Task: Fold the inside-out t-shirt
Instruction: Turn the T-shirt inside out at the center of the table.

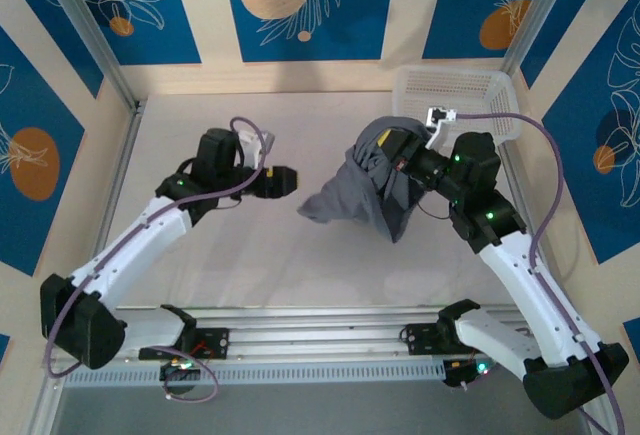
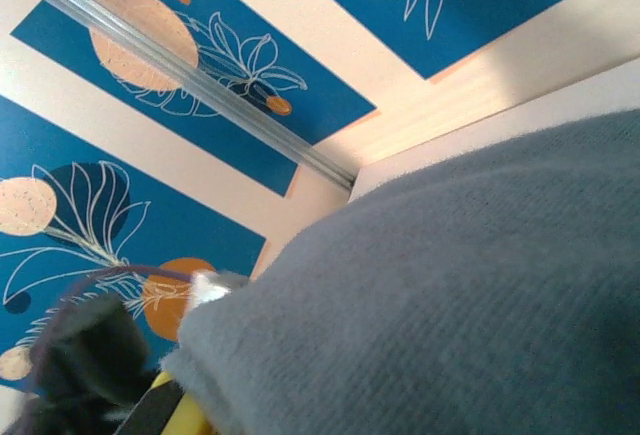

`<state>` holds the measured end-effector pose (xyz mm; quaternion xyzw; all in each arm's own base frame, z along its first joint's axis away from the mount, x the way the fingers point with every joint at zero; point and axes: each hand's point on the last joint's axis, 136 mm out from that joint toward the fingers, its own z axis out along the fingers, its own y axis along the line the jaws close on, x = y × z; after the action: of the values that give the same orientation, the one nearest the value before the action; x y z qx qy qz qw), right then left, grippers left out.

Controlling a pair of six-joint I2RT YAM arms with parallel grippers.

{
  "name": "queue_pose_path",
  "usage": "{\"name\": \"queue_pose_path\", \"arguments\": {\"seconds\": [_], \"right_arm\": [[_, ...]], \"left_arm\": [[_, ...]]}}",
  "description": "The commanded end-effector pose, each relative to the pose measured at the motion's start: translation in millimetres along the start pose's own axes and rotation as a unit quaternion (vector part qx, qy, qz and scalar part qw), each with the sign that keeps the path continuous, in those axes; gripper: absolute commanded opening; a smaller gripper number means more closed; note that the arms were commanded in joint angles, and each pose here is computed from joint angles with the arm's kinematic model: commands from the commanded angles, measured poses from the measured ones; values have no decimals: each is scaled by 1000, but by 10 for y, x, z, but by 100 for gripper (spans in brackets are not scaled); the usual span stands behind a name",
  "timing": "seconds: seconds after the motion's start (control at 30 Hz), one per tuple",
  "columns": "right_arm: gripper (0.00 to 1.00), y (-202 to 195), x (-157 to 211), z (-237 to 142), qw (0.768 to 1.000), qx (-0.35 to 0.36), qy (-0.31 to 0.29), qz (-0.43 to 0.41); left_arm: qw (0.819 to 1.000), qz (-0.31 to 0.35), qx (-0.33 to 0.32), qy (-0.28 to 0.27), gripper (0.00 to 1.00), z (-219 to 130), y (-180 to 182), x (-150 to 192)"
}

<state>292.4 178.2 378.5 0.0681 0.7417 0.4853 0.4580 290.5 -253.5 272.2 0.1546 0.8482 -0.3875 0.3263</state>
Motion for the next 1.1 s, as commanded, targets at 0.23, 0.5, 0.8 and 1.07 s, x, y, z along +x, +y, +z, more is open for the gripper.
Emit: {"name": "queue_pose_path", "arguments": {"seconds": [0.23, 0.5, 0.8, 1.07], "right_arm": [[0, 311, 96, 70, 998, -59, 23, 5], [0, 446, -264, -319, 997, -61, -20, 43], [0, 458, -454, -407, 994, -80, -31, 64], [0, 484, 23, -246, 980, -180, 80, -16]], "left_arm": [[995, 37, 67, 59, 74, 631, -616, 7], [984, -97, -101, 112, 13, 1087, 1121, 1007], [959, -183, -210, 55, 46, 472, 1963, 1250], [997, -33, 59, -37, 71, 8, 259, 36]]}}
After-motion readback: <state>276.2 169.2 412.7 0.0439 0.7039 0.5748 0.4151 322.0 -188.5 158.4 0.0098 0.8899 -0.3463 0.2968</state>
